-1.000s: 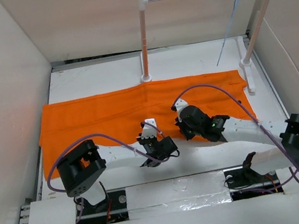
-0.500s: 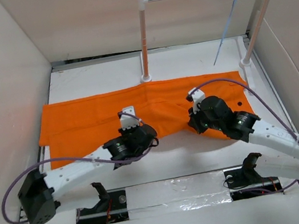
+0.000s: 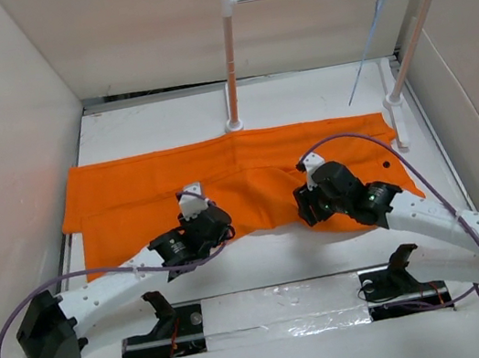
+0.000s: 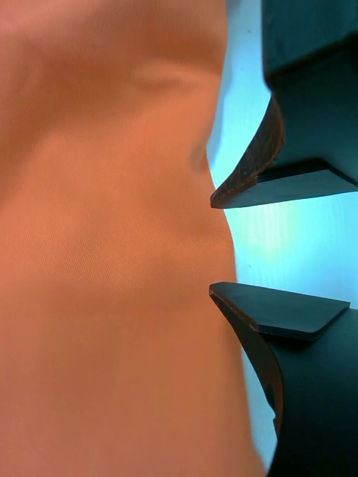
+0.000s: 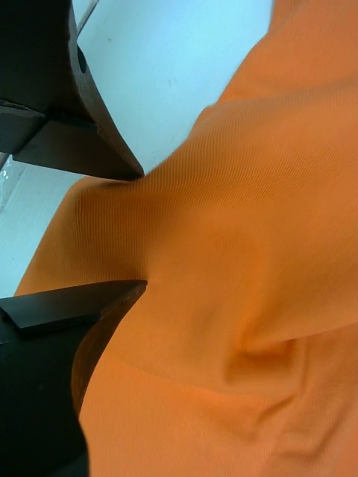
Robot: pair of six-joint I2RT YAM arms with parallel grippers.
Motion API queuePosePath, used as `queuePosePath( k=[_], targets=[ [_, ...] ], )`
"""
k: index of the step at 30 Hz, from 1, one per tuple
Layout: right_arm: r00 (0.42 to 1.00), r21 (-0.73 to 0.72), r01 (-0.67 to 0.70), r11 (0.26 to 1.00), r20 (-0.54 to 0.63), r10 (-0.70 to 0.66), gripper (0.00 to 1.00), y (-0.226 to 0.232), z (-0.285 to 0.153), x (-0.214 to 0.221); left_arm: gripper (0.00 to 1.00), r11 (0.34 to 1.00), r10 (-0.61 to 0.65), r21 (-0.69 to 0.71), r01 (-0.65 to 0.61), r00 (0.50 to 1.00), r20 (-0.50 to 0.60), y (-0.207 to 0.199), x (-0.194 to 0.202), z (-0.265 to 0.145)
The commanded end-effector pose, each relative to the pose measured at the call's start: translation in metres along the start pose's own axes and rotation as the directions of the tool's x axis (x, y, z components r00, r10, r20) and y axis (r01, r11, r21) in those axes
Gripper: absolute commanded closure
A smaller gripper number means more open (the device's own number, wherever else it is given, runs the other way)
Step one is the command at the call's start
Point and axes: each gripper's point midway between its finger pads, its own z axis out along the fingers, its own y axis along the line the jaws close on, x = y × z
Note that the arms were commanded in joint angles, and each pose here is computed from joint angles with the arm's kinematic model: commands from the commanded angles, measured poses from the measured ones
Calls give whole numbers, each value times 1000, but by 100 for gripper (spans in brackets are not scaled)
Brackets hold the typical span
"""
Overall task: Place the trousers on the hanger
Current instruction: Flatten out the trousers at the center of the board.
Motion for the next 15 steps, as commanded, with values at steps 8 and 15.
queuePosePath(
  k=[8,15],
  targets=[
    [970,-210,99,973,239,-47,100,62,-14,-60,48,839,-516,-13,545,801,303,94,-59,-14],
    [962,-219,110,969,267,-49,61,68,-9,-52,49,844,-513,-75,531,840,177,110,-43,23]
  ],
)
